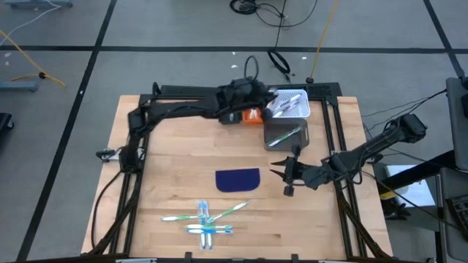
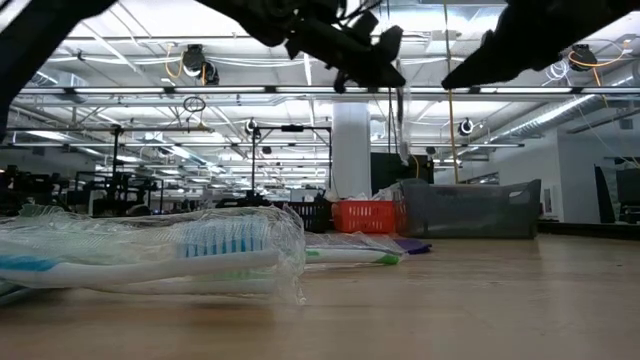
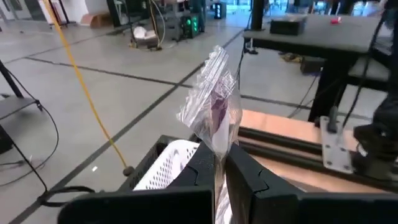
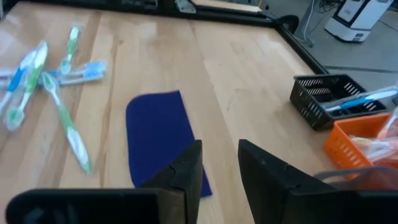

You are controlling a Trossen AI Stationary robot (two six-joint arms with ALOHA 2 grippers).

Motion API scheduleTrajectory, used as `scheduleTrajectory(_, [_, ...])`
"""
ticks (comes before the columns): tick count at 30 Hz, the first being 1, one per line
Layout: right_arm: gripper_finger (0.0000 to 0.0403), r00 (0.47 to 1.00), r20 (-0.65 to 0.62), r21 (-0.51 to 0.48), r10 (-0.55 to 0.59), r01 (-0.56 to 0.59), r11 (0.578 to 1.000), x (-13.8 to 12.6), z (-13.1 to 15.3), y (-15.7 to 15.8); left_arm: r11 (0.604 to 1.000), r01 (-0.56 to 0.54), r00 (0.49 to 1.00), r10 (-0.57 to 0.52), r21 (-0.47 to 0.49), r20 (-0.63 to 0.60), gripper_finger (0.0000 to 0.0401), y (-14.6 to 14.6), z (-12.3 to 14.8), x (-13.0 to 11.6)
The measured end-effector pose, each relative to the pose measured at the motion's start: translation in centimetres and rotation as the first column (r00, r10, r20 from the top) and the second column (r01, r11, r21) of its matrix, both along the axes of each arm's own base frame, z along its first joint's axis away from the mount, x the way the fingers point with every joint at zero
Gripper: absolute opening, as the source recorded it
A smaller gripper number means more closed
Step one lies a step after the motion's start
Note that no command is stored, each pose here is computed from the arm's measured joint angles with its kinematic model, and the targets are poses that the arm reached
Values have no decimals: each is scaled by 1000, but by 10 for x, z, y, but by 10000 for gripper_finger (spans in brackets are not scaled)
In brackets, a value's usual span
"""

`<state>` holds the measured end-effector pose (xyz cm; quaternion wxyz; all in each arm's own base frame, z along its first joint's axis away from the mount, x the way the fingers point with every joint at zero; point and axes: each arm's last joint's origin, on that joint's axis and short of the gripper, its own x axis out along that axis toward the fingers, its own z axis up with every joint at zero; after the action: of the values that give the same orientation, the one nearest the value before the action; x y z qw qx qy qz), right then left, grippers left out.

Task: Pick & Place Toothbrushes
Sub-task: Put the purple toothbrush into the white bin

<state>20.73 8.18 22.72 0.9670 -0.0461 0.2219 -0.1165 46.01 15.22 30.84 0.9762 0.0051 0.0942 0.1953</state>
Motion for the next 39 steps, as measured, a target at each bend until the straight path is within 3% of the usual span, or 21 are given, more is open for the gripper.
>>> scheduleTrajectory(6, [94, 1000, -21, -12, -2, 1, 1000, -2, -8, -1, 999, -26, 997, 28, 23, -69, 5, 26, -9, 29])
scheduleTrajectory(14, [93, 1000, -24, -22, -1, 0, 1000, -2, -8, -2, 997, -69, 992, 72, 35, -104, 5, 48, -20, 49])
scheduleTrajectory(28, [93, 1000, -15, -21, -5, 5, 1000, -2, -7, -2, 991, -133, 977, 132, 6, -170, 5, 60, -46, 49])
scheduleTrajectory(39, [93, 1000, -15, -20, -5, 5, 1000, -2, -7, -2, 990, -140, 979, 137, -6, -150, 5, 60, -47, 49])
